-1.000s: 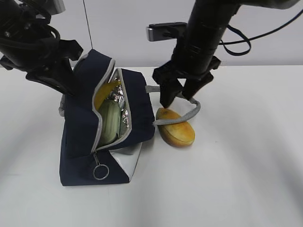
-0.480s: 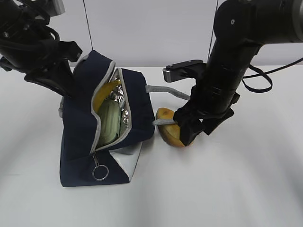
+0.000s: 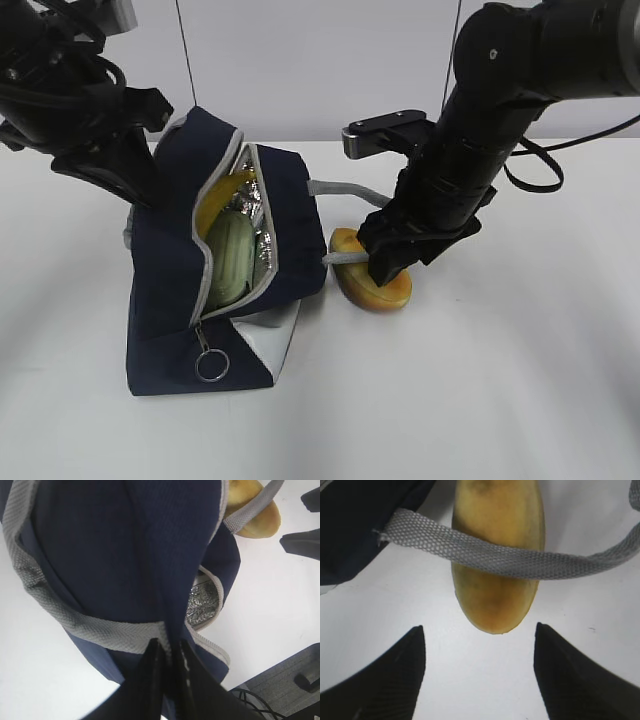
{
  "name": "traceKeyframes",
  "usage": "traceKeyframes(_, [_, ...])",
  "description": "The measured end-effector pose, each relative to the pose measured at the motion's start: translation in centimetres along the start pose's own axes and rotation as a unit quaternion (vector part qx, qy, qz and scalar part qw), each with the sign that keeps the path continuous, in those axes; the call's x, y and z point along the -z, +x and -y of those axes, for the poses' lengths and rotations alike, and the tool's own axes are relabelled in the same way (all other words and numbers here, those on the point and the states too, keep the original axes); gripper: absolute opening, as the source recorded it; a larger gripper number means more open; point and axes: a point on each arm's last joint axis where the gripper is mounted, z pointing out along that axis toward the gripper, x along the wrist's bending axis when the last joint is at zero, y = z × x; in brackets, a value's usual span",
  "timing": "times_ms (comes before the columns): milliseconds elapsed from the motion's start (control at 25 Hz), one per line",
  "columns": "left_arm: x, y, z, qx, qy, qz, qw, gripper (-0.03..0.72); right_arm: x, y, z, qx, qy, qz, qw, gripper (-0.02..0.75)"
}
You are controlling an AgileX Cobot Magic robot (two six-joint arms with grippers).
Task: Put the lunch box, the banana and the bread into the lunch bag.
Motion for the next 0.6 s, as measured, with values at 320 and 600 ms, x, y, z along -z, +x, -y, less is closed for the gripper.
traceKeyframes(320, [0.0, 0.0, 0.0, -0.001, 0.0, -0.001, 1.0, 0.017, 0.0, 0.0, -0.2, -0.007, -0.01, 0.001, 1.0, 0.543])
traceKeyframes(600, [0.0, 0.0, 0.0, -0.001, 0.0, -0.001, 1.0, 0.017, -1.9, -0.2, 0.2, -0.023, 0.026, -0.007, 0.999, 0.654])
